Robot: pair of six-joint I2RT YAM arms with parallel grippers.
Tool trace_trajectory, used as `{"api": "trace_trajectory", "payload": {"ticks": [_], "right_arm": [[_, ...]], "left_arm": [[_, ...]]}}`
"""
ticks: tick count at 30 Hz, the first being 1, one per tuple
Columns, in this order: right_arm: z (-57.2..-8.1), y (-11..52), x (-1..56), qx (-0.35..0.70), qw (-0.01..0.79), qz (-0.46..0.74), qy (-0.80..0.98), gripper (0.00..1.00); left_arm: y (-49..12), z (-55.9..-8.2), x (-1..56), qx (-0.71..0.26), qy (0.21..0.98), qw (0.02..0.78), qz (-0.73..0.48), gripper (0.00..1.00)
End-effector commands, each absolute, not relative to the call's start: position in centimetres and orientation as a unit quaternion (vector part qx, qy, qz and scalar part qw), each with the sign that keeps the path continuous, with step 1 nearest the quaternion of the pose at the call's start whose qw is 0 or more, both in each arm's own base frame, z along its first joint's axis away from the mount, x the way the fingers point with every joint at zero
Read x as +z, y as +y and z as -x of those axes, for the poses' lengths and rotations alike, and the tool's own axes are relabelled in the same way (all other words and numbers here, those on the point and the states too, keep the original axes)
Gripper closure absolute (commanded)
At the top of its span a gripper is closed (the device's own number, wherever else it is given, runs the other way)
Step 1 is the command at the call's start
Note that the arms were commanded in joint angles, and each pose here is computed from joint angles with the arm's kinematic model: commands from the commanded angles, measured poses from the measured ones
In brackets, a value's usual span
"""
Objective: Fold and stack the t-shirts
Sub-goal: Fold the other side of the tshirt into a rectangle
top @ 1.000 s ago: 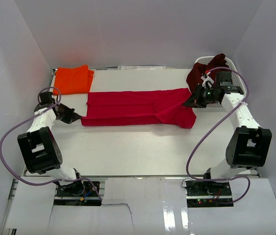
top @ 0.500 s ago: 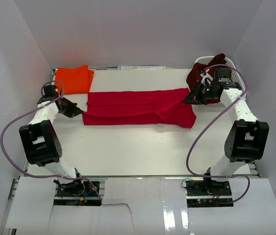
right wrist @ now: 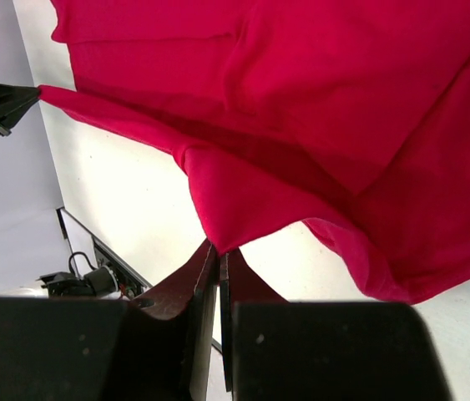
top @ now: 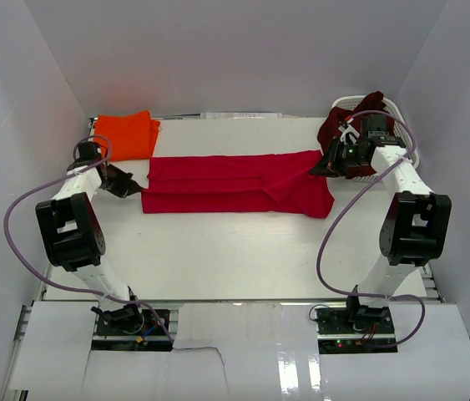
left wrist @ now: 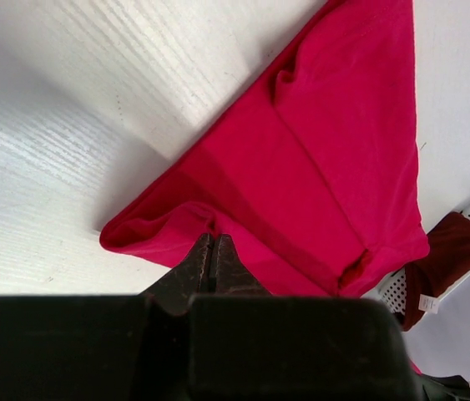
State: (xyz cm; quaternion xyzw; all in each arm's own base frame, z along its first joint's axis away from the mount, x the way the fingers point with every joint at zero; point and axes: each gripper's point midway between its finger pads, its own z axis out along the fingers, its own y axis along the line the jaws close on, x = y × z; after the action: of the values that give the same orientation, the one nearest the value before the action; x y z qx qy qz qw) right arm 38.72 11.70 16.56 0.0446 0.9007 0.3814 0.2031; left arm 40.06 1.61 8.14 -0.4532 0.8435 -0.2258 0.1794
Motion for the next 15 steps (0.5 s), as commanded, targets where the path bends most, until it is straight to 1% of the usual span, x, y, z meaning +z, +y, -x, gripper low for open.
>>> {"api": "trace_trajectory", "payload": {"ticks": [1, 15], "right_arm": [[-40.5, 11.4, 18.0, 0.384, 0.234, -0.037, 0.893, 0.92], [-42.4, 10.9, 17.3, 0.370, 0.241, -0.046, 0.896, 0.92]], "left_arm": [[1.8, -41.8, 9.9, -0.225, 0.842, 0.211, 0.442, 1.00], [1.7, -43.2, 9.8, -0.216, 0.846, 0.217, 0.436, 1.00]]}}
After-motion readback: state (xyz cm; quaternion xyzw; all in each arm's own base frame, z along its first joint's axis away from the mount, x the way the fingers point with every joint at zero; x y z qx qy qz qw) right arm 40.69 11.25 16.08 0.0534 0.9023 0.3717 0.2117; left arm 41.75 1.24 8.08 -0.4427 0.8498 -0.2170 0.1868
